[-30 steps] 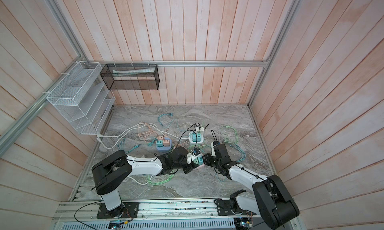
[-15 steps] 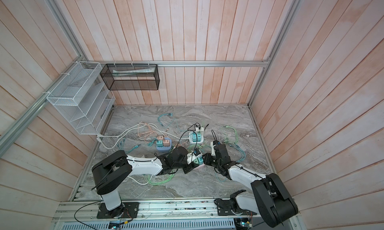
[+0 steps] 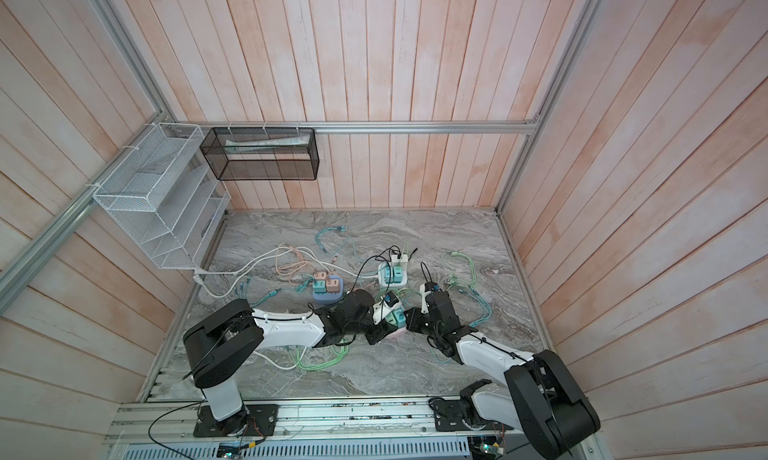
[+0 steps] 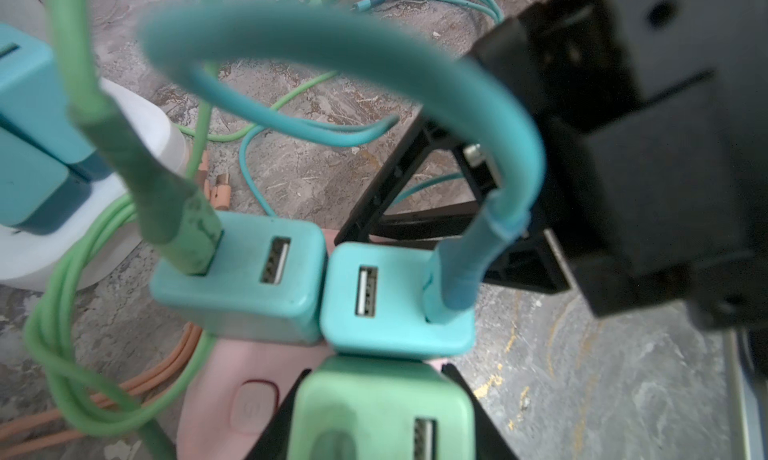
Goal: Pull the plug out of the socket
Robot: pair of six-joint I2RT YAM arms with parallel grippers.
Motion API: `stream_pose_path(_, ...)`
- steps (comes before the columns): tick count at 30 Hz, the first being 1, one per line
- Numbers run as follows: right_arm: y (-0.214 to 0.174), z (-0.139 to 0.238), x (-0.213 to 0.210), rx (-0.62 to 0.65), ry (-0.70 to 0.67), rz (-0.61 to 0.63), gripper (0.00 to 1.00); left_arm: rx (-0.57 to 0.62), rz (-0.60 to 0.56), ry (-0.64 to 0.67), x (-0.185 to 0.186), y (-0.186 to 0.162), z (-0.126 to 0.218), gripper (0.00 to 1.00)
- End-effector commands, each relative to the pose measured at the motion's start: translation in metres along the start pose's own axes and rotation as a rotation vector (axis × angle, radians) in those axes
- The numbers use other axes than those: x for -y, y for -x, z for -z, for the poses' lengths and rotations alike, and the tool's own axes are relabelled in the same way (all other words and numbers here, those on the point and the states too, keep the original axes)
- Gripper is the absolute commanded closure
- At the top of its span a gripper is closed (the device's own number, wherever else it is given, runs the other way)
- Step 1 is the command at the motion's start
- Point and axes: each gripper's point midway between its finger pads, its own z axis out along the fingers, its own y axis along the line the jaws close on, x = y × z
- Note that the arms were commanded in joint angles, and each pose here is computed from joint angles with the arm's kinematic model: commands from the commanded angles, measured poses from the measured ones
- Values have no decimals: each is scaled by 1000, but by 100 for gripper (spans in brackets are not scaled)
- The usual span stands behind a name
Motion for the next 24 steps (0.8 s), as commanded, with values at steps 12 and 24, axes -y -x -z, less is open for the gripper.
stream_pose_path(12, -65, 0, 42, -203, -156, -8, 86, 119, 20, 60, -11, 26, 15, 84)
stream_pose_path(24, -63, 1, 41, -190, -151, -7, 87, 113, 27, 10, -15, 25, 21, 84)
